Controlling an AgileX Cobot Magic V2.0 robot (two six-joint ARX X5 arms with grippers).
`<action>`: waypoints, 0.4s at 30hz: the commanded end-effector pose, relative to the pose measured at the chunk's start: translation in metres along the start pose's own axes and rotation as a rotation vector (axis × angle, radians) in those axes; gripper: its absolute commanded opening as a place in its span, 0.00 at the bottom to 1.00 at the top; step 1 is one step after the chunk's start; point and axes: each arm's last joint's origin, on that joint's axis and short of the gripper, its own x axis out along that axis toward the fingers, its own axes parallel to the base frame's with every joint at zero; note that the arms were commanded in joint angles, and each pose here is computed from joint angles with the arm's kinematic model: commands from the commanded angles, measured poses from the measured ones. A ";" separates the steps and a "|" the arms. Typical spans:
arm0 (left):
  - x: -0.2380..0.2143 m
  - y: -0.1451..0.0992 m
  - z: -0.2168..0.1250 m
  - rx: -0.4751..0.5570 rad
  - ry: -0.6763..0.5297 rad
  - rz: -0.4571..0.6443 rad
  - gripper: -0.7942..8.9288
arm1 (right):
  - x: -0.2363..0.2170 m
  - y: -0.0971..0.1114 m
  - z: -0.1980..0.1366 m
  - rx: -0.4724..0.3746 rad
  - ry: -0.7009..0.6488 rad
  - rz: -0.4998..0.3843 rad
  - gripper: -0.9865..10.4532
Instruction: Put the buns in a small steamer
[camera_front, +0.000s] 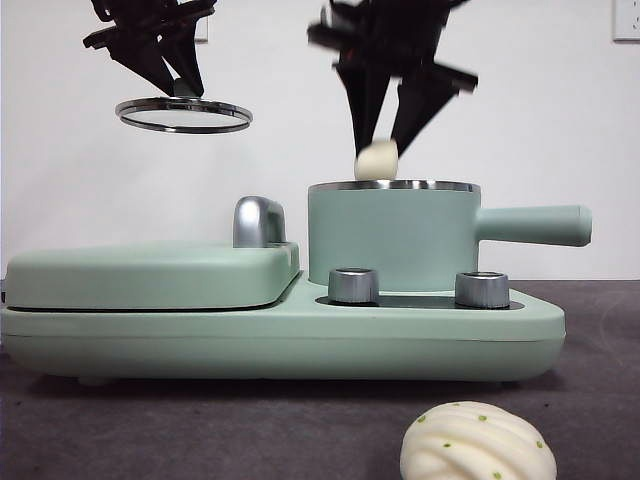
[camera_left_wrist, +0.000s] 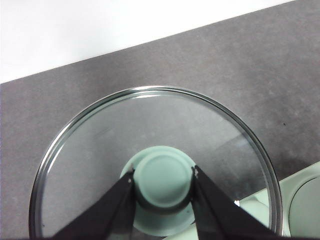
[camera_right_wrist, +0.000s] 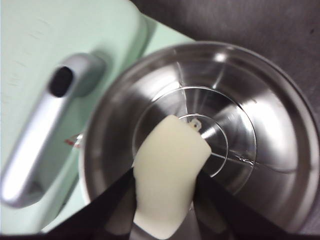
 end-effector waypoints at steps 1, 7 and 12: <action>-0.007 0.000 0.010 0.007 -0.060 0.005 0.13 | 0.013 0.001 0.007 -0.035 0.008 0.002 0.22; -0.007 0.000 0.010 0.007 -0.061 0.006 0.13 | 0.040 0.000 0.013 -0.036 0.040 0.043 0.22; -0.007 0.000 0.011 0.007 -0.065 0.006 0.13 | 0.052 0.000 0.016 -0.037 0.044 0.041 0.23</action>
